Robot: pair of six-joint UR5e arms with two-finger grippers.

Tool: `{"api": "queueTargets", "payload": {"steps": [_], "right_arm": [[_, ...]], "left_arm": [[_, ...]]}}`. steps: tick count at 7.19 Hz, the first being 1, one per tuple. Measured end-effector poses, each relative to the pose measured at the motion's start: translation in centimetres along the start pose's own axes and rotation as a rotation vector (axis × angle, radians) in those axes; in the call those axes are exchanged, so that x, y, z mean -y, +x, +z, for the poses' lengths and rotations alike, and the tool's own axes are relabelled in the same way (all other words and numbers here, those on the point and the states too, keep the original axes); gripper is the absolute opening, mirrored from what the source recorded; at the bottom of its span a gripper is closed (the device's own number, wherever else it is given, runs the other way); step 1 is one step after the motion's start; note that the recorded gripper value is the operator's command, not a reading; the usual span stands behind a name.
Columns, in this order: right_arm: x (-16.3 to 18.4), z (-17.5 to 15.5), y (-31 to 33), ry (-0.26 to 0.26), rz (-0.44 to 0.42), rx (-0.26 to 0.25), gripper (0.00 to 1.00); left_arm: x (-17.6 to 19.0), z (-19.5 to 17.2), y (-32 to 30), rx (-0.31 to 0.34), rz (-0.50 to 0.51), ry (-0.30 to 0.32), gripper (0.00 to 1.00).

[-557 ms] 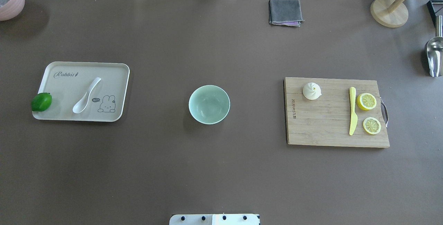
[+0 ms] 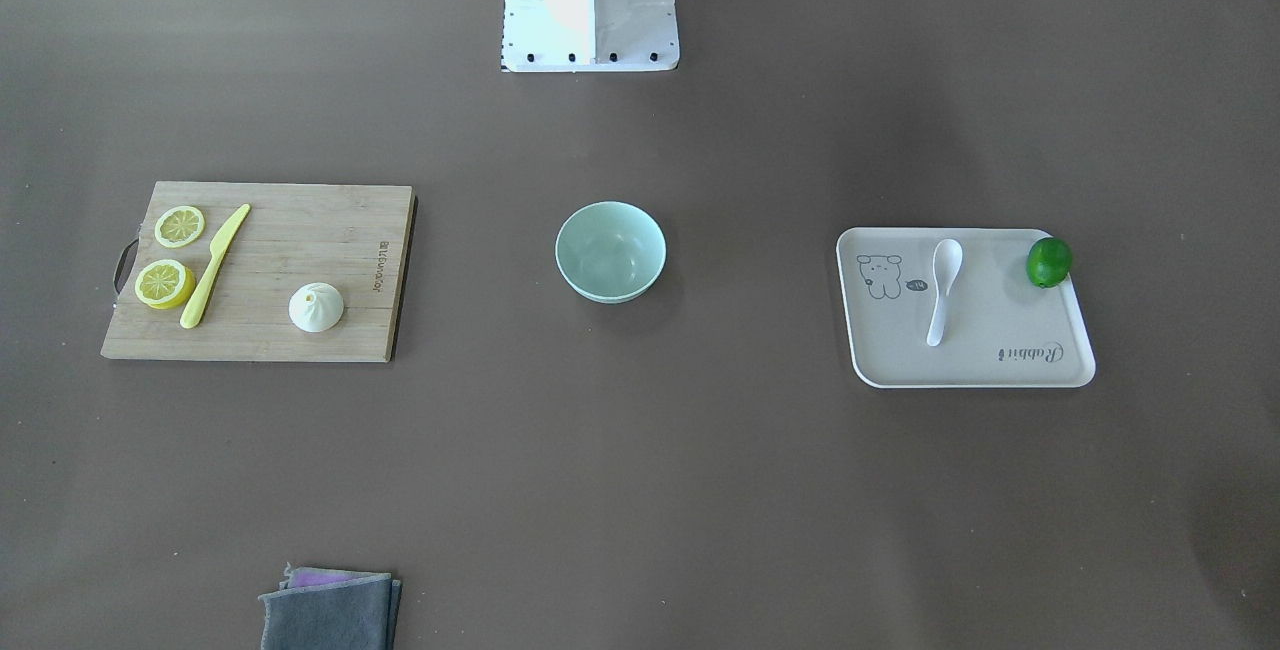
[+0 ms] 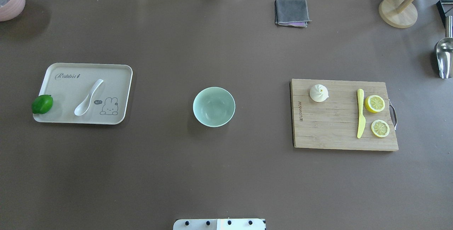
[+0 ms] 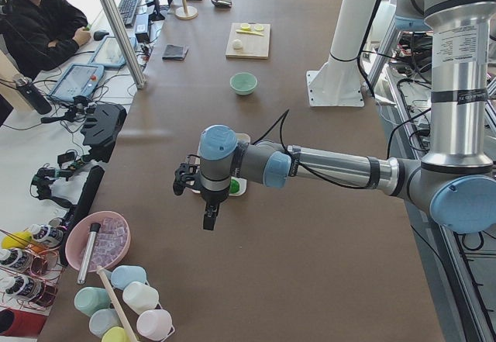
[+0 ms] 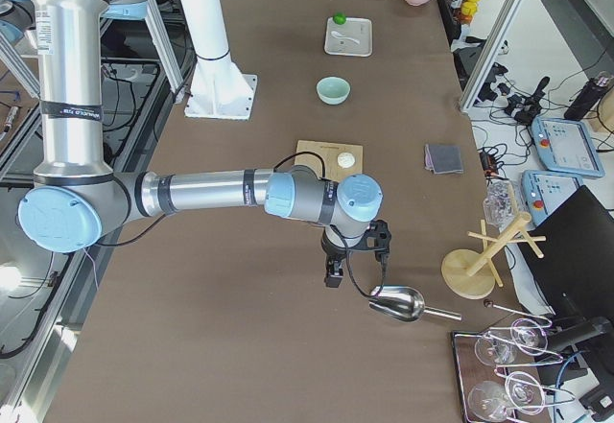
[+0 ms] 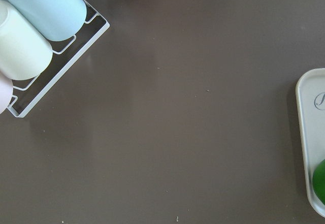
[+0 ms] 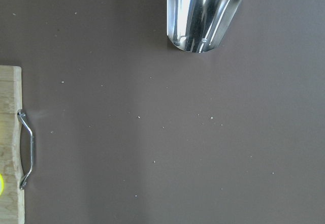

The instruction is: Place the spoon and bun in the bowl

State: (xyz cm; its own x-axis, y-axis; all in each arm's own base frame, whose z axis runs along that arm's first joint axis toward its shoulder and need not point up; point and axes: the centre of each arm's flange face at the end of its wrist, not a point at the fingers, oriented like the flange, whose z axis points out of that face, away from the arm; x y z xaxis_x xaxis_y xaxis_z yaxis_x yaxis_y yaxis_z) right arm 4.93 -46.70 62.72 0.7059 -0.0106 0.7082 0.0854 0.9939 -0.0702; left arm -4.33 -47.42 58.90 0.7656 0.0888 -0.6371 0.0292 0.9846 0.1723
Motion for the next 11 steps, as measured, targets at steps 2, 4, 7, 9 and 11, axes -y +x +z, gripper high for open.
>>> {"api": "queueTargets", "payload": {"steps": [2,4,7,9,11], "right_arm": [[0.0,-0.1,-0.1,0.003,-0.003,0.001,1.0],[0.1,-0.2,-0.2,0.004,-0.006,0.0,1.0],[0.4,-0.5,-0.4,0.01,-0.01,-0.003,1.0],[0.4,-0.6,-0.5,0.012,-0.012,-0.001,1.0],[0.4,-0.5,-0.5,0.011,-0.011,-0.001,1.0]], "left_arm": [[0.9,-0.4,0.5,-0.003,0.012,0.013,0.98],[1.5,-0.7,0.8,-0.008,0.01,0.016,0.98],[1.6,-0.6,1.0,-0.032,0.004,0.009,0.98],[1.6,-0.5,1.1,-0.034,0.005,0.009,0.98],[1.8,-0.4,1.8,-0.041,0.022,0.01,0.98]]}}
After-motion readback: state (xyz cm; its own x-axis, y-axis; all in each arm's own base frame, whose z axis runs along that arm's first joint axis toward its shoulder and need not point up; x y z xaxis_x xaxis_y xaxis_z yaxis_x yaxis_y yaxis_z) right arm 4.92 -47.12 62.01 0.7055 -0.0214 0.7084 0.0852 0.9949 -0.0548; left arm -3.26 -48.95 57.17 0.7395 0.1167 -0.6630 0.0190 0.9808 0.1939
